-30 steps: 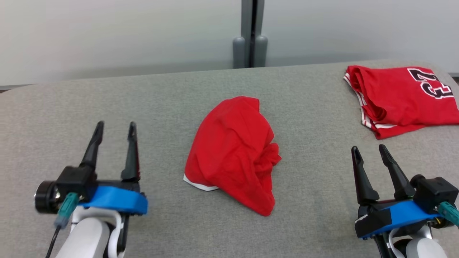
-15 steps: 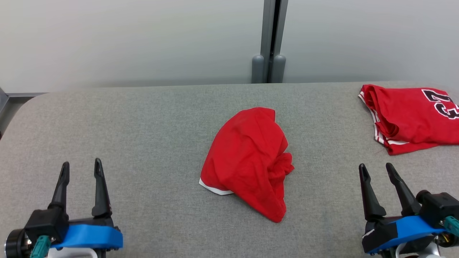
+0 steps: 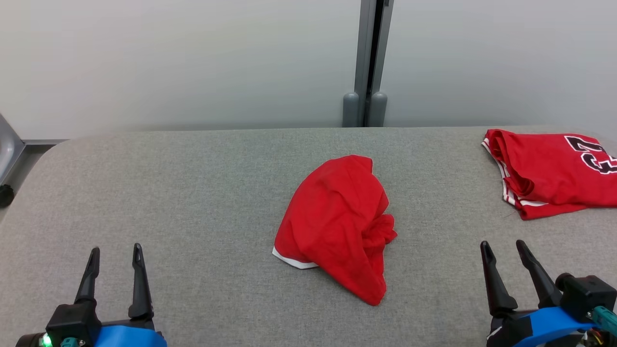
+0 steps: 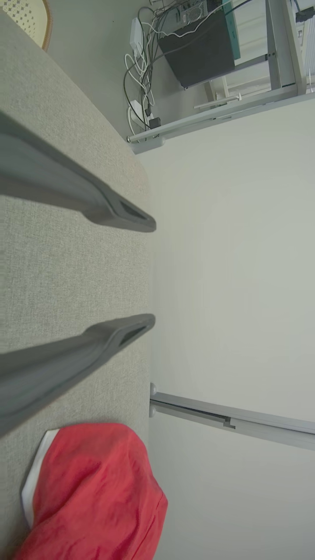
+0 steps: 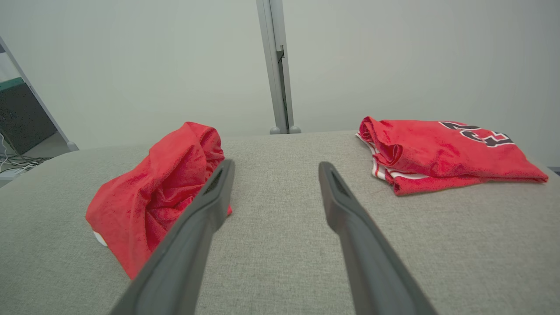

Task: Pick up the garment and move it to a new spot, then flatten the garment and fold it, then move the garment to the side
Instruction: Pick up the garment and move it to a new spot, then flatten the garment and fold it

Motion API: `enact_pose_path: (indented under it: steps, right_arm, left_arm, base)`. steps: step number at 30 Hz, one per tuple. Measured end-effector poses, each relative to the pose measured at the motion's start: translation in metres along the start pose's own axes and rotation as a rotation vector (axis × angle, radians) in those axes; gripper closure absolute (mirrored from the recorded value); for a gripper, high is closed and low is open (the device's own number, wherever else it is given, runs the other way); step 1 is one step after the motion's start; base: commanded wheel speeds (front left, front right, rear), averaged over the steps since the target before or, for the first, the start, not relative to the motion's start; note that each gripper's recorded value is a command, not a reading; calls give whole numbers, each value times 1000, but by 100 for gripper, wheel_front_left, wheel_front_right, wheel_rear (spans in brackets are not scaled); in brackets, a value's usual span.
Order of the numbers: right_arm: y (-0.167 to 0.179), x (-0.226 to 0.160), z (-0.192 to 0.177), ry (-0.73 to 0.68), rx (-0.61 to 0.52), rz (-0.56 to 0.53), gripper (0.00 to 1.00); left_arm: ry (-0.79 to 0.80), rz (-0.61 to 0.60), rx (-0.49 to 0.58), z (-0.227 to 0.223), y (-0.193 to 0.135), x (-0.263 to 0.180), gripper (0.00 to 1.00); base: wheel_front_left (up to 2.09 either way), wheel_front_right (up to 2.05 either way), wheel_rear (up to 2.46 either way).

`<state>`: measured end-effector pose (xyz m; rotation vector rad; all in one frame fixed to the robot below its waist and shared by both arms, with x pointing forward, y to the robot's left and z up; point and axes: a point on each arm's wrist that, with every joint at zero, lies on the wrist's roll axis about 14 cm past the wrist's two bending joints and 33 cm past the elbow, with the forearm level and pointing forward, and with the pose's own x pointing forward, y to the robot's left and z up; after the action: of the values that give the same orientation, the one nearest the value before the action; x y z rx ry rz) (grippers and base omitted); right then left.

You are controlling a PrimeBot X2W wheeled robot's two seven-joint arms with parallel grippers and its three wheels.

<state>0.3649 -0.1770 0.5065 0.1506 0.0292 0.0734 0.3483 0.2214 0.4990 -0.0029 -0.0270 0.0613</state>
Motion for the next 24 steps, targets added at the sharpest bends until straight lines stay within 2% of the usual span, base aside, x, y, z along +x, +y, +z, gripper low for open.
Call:
enact_pose_path:
  steps: [24]
  right_arm:
    - [-1, -3, -4, 15, 1, -4, 0]
  left_arm:
    - [47, -13, -3, -10, -4, -2, 0]
  base:
    - [0, 0, 0]
